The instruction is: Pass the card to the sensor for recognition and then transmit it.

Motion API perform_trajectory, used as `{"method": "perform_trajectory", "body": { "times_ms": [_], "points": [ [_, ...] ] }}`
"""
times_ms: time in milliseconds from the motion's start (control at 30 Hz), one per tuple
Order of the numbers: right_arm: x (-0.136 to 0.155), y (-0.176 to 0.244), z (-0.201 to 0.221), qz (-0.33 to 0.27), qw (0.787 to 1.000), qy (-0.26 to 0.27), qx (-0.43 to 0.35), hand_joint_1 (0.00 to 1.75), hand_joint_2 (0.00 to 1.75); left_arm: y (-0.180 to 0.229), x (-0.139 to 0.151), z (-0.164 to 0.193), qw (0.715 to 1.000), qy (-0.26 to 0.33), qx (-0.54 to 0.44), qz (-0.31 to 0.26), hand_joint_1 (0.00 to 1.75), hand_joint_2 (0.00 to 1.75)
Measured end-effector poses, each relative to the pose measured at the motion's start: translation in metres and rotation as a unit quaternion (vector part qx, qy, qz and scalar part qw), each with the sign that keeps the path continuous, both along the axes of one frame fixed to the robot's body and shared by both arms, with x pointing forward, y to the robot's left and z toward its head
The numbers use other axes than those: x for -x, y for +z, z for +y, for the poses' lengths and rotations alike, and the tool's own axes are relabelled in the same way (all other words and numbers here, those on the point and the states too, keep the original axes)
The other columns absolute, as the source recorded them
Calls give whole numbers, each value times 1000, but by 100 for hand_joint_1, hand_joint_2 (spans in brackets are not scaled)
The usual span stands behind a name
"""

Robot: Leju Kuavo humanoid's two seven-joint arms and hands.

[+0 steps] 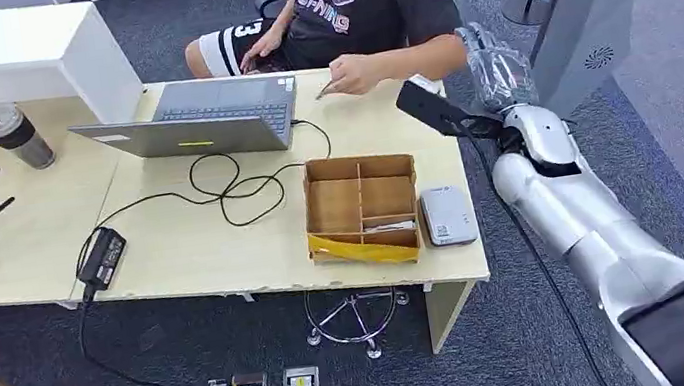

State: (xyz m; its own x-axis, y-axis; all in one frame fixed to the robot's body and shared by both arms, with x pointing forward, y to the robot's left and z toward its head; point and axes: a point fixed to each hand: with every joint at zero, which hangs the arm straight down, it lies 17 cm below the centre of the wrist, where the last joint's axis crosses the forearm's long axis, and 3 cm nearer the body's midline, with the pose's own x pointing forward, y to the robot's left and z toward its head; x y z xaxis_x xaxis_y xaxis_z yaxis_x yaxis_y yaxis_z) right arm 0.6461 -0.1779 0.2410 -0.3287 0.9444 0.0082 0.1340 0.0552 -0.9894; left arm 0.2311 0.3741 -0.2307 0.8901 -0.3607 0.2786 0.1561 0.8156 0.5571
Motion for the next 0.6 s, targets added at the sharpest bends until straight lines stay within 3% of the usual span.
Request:
{"method": "perform_trajectory", "body": {
  "times_ms": [133, 233, 400, 600],
  "points": [
    [-3, 9, -8, -5, 1000, -3, -23, 0, 175, 0, 1, 0, 1000, 1, -1, 0, 0, 175],
    [-3, 18, -10, -2, 995, 5, -98, 0, 175, 0, 2, 1, 1000, 3, -1, 1, 0, 175],
    [0, 53, -12, -10, 960, 35, -277, 0, 175, -5, 18, 10, 1000, 15, -4, 9, 0, 175],
    [11, 69, -26, -36, 930, 28, -365, 0, 175, -10, 37, 19, 1000, 21, -11, 20, 0, 175]
  ]
}}
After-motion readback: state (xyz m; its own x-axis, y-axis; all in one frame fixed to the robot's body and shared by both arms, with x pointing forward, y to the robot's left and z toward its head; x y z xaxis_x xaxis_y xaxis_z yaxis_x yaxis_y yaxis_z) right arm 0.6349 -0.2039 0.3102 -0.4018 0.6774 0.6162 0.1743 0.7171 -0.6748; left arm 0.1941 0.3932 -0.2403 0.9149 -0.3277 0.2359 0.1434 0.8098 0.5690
